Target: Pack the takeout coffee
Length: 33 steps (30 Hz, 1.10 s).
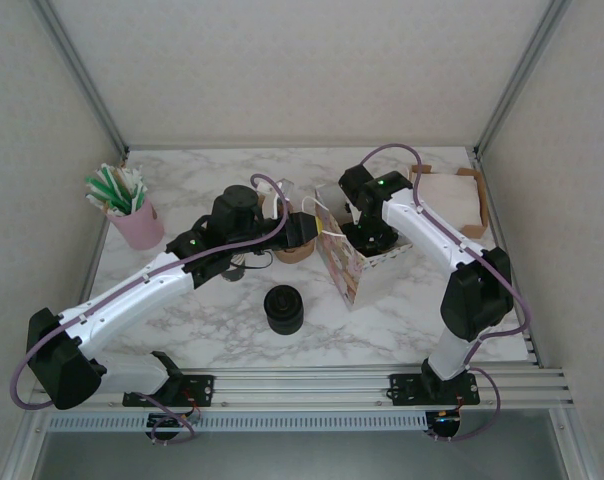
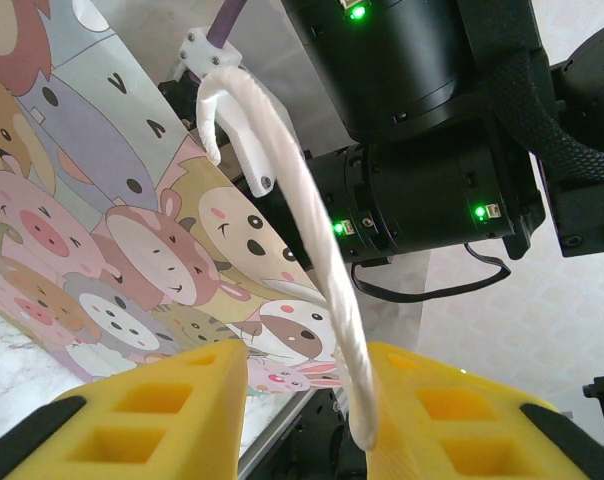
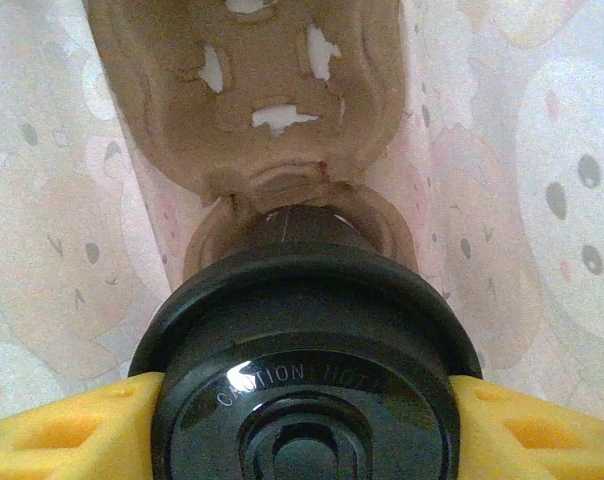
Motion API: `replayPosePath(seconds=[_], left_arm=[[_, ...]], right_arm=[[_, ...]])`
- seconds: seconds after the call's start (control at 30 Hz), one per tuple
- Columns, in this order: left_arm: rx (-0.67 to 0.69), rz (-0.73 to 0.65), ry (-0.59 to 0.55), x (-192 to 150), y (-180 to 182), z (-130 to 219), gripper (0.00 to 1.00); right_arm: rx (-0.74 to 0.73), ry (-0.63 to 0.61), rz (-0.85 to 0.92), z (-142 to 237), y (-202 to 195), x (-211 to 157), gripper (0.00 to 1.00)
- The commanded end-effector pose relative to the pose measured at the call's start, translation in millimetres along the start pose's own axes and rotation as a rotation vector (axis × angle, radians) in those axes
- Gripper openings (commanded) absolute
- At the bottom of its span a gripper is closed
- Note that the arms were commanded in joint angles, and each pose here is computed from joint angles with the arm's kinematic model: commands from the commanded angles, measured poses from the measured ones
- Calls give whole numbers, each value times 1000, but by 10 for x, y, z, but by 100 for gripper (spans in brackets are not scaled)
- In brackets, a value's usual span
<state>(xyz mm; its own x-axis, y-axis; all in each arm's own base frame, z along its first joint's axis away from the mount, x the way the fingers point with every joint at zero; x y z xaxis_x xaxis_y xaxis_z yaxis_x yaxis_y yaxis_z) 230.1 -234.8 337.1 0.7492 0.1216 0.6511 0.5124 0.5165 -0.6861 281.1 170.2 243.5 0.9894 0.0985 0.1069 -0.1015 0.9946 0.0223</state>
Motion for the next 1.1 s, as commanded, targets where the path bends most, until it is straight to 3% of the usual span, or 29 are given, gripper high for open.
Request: replayPosePath(seconds=[0.0, 1.07], left_arm=[[-5, -21, -45, 94, -50, 66, 34], [-8, -23, -43, 105, -52, 49, 35]], right_arm=[[-26, 79, 1, -301, -2, -4, 64], [-36, 68, -6, -189, -28, -25, 70]])
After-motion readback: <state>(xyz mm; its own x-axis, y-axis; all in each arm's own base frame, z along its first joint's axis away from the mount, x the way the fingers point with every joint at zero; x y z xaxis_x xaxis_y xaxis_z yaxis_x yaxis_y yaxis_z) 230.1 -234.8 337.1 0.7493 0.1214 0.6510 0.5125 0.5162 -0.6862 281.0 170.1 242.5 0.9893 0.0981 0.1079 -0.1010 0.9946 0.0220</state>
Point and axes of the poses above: each hand's point on the last joint's axis, 136 mm out from that joint toward the fingers, its own z axis back along the fingers, its own y axis along the line the jaws close on, x = y × z, the point moved 10 cm from there along z, back along the fingers, and after that the axes turned 11 degrees about -z, right-handed, at the moved point
